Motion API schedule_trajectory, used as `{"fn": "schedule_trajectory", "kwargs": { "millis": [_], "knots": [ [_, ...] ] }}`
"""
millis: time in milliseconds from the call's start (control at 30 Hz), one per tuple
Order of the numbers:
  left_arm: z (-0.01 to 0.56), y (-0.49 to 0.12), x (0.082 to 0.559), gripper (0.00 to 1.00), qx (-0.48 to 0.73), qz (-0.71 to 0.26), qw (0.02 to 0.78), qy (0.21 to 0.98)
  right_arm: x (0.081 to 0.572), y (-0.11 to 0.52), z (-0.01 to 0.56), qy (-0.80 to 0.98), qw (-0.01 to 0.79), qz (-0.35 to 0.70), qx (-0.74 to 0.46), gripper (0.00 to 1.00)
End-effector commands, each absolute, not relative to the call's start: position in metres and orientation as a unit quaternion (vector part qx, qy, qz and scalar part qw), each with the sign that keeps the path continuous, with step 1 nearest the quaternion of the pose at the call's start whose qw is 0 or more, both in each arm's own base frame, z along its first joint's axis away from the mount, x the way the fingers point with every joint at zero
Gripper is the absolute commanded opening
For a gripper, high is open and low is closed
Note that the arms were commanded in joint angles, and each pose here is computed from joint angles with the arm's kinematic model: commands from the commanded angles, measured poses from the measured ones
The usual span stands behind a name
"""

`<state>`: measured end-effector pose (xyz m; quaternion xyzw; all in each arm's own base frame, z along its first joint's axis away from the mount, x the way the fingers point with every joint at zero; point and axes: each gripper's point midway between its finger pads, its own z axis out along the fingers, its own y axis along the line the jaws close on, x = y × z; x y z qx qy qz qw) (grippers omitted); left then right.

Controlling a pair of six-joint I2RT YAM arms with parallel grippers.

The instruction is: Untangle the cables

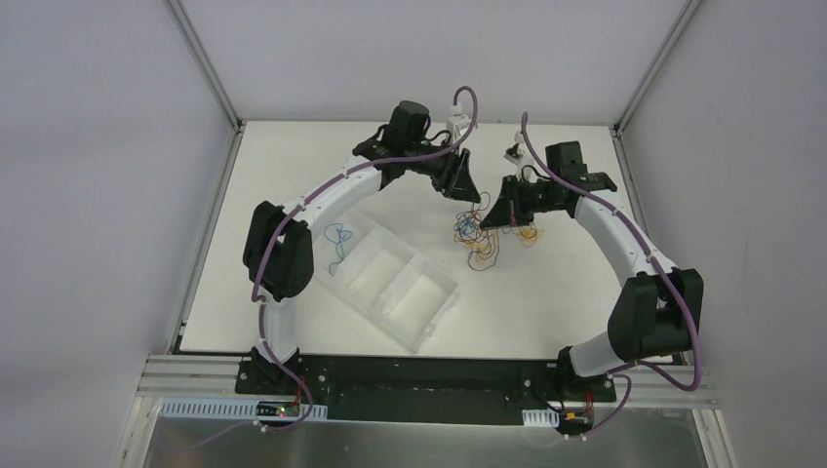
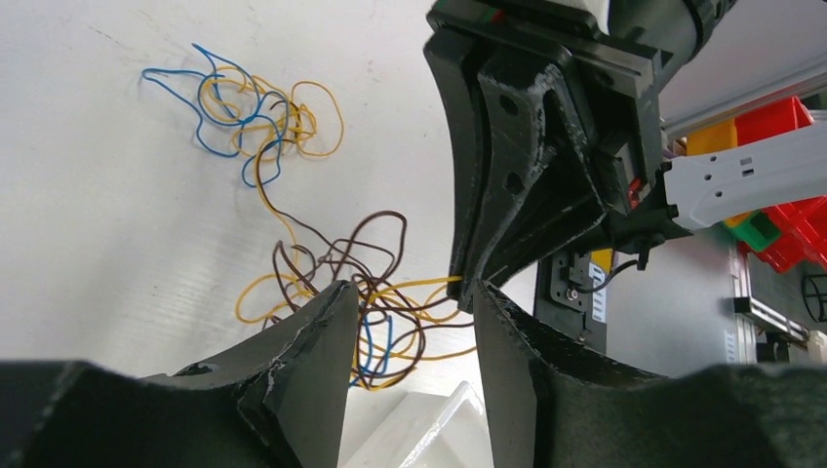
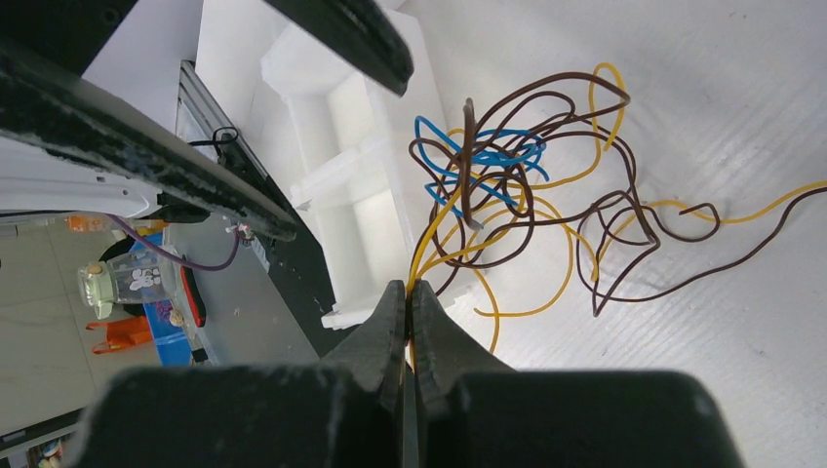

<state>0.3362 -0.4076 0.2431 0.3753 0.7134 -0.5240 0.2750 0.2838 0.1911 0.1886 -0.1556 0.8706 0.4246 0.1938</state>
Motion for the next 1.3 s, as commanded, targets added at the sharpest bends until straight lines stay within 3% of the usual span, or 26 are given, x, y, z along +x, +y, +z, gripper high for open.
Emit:
{"fn": "schedule_trajectory", "kwargs": {
  "millis": [0, 133, 367, 467, 533, 567, 600, 633, 1033, 1267],
  "knots": [
    [0.258, -0.415, 0.350, 0.49, 0.393, -0.516, 0.318, 0.691, 0.272, 0.198, 0.210, 0.851, 0.205, 0.444, -0.190, 0.00],
    [0.242, -0.421, 0.354, 0.56, 0.405, -0.506, 0.318, 0.692, 0.270, 0.200, 0.211, 0.848, 0.205, 0.448, -0.195, 0.00],
    [0.225, -0.424, 0.352, 0.55, 0.420, -0.505, 0.302, 0.691, 0.271, 0.202, 0.215, 0.845, 0.209, 0.450, -0.199, 0.00],
    [0.224, -0.426, 0.351, 0.43, 0.421, -0.505, 0.301, 0.690, 0.271, 0.203, 0.216, 0.843, 0.206, 0.455, -0.198, 0.00],
    [0.233, -0.428, 0.348, 0.28, 0.424, -0.511, 0.304, 0.683, 0.272, 0.202, 0.215, 0.845, 0.205, 0.453, -0.196, 0.00],
    [0.239, -0.429, 0.347, 0.16, 0.424, -0.515, 0.305, 0.680, 0.273, 0.201, 0.213, 0.848, 0.206, 0.448, -0.193, 0.00],
    [0.252, -0.429, 0.346, 0.03, 0.422, -0.518, 0.312, 0.675, 0.275, 0.199, 0.210, 0.853, 0.208, 0.440, -0.191, 0.00],
    [0.264, -0.428, 0.346, 0.00, 0.416, -0.521, 0.319, 0.674, 0.279, 0.195, 0.204, 0.859, 0.210, 0.428, -0.186, 0.00],
    [0.441, -0.351, 0.363, 0.00, 0.337, -0.496, 0.494, 0.630, 0.338, 0.104, 0.111, 0.939, 0.267, 0.176, -0.130, 0.00],
    [0.547, -0.317, 0.361, 0.00, 0.296, -0.517, 0.573, 0.563, 0.342, 0.072, 0.062, 0.963, 0.218, 0.088, -0.130, 0.00]
  ]
}}
